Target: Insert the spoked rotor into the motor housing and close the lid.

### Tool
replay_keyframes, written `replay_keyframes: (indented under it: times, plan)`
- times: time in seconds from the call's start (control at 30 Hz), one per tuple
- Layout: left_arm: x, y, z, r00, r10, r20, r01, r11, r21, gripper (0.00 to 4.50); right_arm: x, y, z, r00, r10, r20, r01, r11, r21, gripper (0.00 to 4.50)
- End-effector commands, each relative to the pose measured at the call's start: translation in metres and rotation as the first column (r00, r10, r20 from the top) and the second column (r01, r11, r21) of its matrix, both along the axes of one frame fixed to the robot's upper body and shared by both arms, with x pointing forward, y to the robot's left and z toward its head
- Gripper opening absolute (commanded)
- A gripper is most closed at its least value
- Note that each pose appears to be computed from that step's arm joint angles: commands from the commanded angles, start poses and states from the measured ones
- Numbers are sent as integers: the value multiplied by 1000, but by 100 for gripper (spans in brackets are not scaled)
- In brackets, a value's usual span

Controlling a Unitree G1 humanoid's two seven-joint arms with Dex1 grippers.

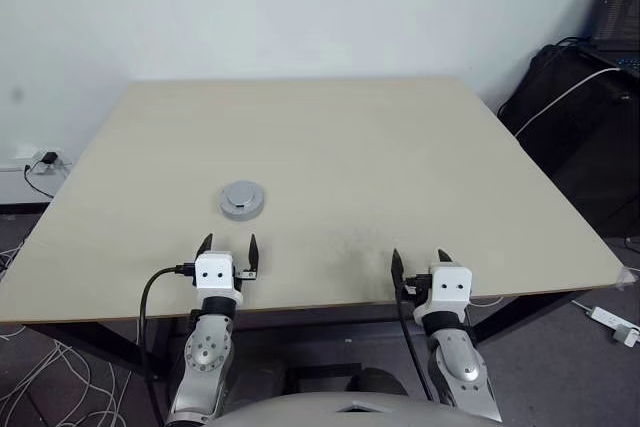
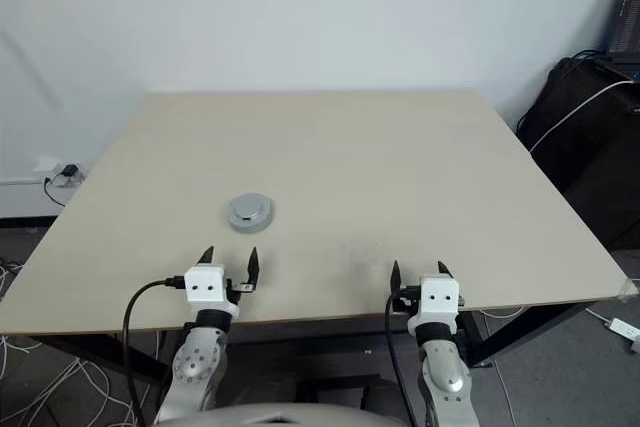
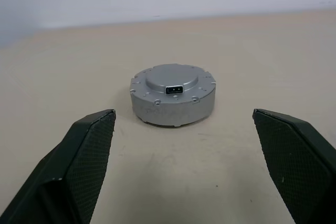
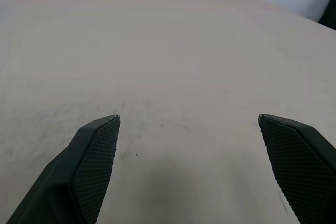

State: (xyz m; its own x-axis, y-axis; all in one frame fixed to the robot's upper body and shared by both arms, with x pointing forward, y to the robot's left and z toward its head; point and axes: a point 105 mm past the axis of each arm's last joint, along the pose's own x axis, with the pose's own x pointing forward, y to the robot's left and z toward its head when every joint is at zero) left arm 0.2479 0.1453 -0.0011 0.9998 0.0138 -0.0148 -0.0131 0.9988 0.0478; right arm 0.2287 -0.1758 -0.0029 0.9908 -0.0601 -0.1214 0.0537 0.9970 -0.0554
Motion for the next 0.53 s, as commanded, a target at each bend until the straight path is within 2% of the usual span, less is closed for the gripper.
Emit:
replay_keyframes:
  times: [0.03,0.37,0.53]
  plan:
    - [3,-6,3,1000,-3,15,3,1000,-19,444,5,1,7,1000,13,24,-13,1000,-7,450]
    - [8,-5,-7,1000,-6,-5,6,1000,-19,444,7,2,6,1000,18,15,-18,1000,-16,450]
    - [9,-7,-22,999,-25,-31,24,1000,-12,444,5,4,7,1000,22,16,-22,1000,-14,450]
